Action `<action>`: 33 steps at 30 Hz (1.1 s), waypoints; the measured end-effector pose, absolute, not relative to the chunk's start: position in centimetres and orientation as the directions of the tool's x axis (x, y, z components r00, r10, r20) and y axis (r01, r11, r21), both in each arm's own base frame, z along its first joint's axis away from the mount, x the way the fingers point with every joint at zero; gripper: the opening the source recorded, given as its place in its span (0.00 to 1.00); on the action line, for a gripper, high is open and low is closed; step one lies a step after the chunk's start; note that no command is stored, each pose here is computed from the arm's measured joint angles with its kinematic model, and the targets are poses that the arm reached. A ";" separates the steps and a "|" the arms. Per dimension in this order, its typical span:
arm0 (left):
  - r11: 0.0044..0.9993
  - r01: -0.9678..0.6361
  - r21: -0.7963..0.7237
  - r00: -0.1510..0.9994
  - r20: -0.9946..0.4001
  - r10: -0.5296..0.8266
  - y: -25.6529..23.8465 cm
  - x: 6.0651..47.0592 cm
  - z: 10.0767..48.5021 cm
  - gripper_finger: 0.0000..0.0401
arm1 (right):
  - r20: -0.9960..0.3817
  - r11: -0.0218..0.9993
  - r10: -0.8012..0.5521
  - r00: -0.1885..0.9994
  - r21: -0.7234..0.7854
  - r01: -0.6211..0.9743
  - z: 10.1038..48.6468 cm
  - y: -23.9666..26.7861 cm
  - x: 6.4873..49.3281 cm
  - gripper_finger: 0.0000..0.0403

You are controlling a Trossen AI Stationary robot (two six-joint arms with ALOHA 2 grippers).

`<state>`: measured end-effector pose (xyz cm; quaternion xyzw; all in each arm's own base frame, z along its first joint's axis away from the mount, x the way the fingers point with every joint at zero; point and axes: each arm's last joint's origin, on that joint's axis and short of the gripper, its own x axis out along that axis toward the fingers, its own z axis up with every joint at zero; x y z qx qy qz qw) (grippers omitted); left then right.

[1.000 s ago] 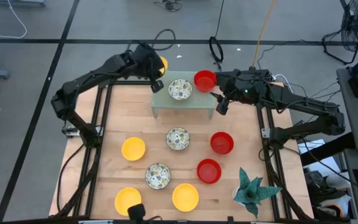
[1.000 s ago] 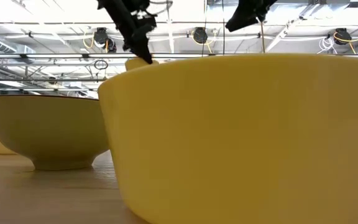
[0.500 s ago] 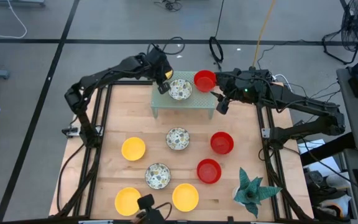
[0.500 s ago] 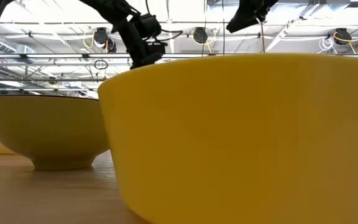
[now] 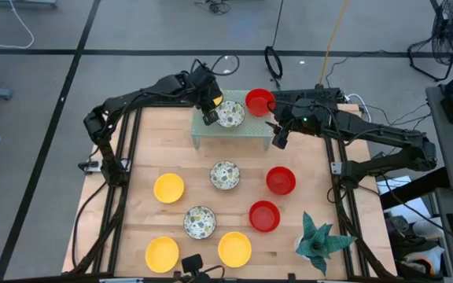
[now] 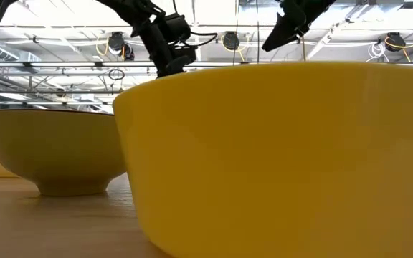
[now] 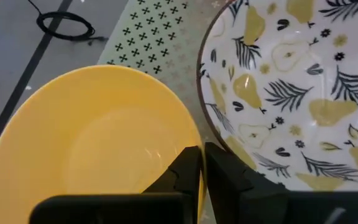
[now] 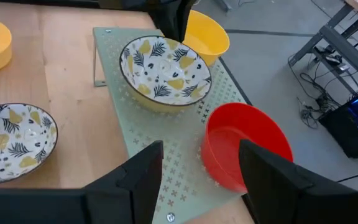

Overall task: Pick & Place Mini bowls
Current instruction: Put the yellow bowl on the shelf, then stack the red bowl on top of the red bowl on the shelf

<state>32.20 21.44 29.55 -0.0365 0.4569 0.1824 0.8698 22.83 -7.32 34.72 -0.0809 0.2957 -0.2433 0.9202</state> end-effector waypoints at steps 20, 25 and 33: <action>0.884 -0.443 0.147 0.524 -0.758 0.388 18.6 29.6 34.3 0.40 | -0.553 0.898 -0.437 0.709 -0.230 0.374 34.3 -5.7 22.9 0.50; 0.910 -0.409 0.069 0.602 -0.729 0.326 16.7 29.6 35.7 0.48 | -0.645 0.918 -0.374 0.666 -0.157 0.363 33.3 -3.9 22.6 0.50; 0.967 -0.244 -0.080 0.704 -0.700 0.120 12.0 30.9 36.7 0.48 | -0.821 0.937 -0.229 0.523 -0.041 0.346 30.6 -0.9 23.0 0.50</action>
